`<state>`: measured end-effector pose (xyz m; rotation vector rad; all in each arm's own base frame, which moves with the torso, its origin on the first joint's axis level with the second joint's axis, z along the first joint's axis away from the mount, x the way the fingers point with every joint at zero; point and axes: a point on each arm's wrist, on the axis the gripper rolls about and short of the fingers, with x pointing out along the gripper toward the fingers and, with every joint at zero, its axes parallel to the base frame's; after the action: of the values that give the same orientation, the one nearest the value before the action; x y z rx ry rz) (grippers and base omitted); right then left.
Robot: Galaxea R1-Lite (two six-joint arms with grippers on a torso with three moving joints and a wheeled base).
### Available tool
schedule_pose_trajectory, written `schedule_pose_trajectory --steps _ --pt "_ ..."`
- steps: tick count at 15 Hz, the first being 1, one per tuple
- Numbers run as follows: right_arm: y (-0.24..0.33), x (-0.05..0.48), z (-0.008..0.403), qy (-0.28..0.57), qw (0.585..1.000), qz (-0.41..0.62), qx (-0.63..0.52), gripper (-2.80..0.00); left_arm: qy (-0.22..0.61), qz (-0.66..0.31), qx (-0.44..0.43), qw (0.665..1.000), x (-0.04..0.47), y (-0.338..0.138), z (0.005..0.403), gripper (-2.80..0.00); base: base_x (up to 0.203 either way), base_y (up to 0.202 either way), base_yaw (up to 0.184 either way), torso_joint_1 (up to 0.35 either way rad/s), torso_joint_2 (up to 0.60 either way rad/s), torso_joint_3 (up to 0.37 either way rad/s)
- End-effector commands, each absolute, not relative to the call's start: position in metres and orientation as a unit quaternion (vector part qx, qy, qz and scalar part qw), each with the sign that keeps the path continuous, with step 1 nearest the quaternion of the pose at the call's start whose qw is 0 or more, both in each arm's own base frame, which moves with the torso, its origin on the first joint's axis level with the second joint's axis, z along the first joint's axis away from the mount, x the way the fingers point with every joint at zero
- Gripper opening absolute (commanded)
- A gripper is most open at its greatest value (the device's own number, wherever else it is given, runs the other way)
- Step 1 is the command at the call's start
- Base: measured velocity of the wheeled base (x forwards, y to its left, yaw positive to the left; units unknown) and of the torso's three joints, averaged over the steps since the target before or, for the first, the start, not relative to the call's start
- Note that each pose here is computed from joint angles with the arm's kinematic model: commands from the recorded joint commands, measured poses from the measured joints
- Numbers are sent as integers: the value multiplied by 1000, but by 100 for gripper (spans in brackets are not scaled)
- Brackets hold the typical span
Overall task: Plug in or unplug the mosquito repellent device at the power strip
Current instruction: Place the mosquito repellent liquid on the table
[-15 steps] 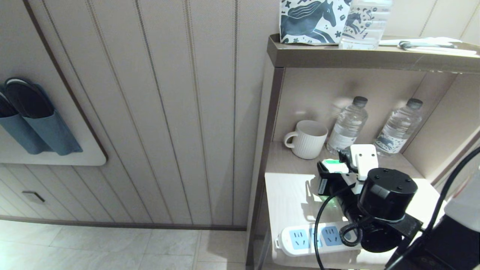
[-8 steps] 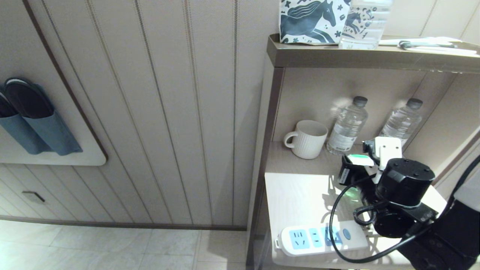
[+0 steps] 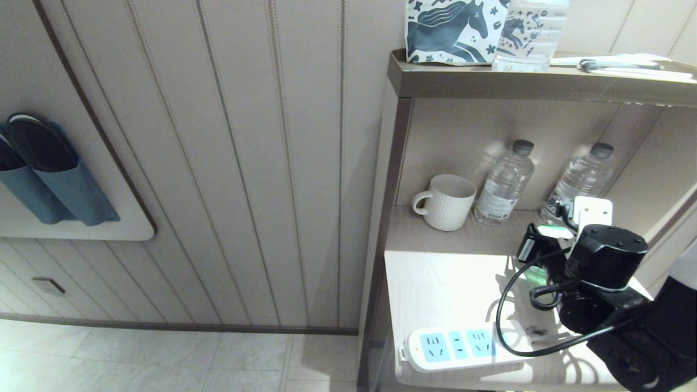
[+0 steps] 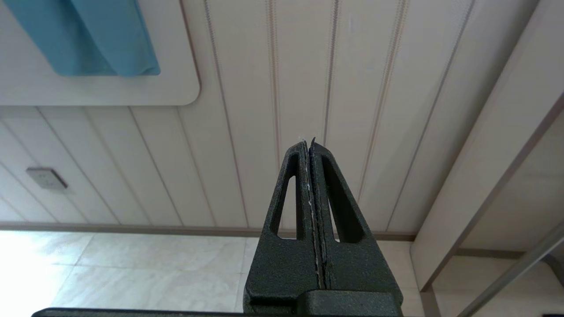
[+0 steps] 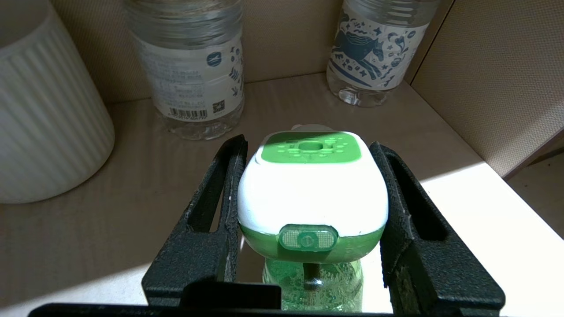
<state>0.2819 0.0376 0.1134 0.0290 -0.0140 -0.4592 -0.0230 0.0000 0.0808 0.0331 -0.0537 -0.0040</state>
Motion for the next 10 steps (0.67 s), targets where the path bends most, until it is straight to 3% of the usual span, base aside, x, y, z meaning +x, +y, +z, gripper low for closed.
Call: schedule_pose_trajectory --steps 1,10 --pt "35 283 115 -15 972 -233 18 -280 -26 -2 17 1000 -23 0 81 -280 0 0 0 0 0 0" --pt "36 280 106 0 974 -225 40 -280 -26 -2 17 1000 -23 0 81 -280 0 0 0 0 0 0"
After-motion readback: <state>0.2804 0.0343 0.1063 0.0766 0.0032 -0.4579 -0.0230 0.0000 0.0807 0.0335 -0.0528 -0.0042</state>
